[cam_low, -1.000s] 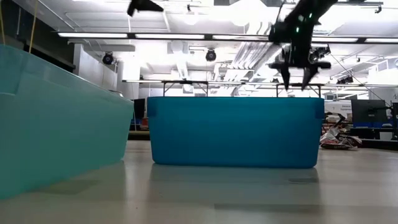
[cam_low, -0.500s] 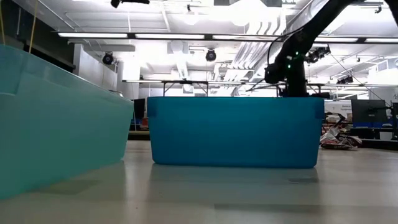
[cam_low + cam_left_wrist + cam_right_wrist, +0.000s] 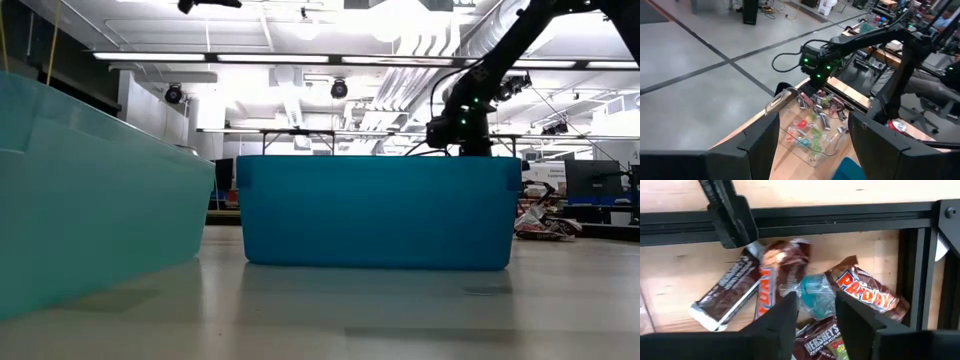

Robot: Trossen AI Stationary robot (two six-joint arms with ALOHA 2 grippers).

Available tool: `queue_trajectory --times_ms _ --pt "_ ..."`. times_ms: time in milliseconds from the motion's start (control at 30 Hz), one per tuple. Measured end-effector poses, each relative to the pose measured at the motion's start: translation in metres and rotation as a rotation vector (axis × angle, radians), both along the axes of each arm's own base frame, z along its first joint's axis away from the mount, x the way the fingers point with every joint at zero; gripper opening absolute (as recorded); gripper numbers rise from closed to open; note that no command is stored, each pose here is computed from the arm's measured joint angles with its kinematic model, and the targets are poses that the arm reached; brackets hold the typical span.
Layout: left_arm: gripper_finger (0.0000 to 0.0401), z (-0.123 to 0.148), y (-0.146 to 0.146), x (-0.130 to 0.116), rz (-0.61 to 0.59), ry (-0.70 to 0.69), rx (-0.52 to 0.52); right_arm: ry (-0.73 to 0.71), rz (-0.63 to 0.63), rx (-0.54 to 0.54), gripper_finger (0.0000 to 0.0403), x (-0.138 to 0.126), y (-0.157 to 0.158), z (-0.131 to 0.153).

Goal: Sort candy
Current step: Put the blue gummy into the transparent bin

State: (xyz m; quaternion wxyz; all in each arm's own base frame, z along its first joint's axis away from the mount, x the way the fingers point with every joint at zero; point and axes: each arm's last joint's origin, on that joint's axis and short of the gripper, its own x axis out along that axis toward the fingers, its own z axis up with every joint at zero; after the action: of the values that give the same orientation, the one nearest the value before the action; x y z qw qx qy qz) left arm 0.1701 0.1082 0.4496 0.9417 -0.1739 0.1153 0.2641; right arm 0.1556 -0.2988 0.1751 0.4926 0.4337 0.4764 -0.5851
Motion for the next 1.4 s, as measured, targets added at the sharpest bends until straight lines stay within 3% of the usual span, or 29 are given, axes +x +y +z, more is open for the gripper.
queue_trajectory --times_ms 400,600,900,1133,1267,1400 --pt "0.0225 0.0 -0.005 0.003 -0.014 -0.011 -0.019 -0.001 0.063 0.007 0.0006 -0.007 -0.002 -0.005" --pt "0.0225 0.003 -0.009 -0.002 -0.012 -0.025 -0.007 -0.006 0.147 -0.022 0.0002 -0.001 0.004 0.004" --pt "0.0225 0.014 -0.018 -0.022 0.08 -0.067 0.061 -0.157 0.236 -0.242 0.0 0.001 0.038 0.082" --pt "0.0225 0.016 -0.021 -0.027 0.083 -0.079 0.068 -0.37 0.364 -0.372 0.0 0.024 0.089 0.131" --pt "0.0225 0.017 -0.02 -0.026 0.083 -0.089 0.074 -0.46 0.435 -0.372 0.0 0.051 0.114 0.136" --pt "0.0225 0.02 -0.019 -0.025 0.083 -0.11 0.084 -0.456 0.51 -0.322 0.0 0.08 0.13 0.122"
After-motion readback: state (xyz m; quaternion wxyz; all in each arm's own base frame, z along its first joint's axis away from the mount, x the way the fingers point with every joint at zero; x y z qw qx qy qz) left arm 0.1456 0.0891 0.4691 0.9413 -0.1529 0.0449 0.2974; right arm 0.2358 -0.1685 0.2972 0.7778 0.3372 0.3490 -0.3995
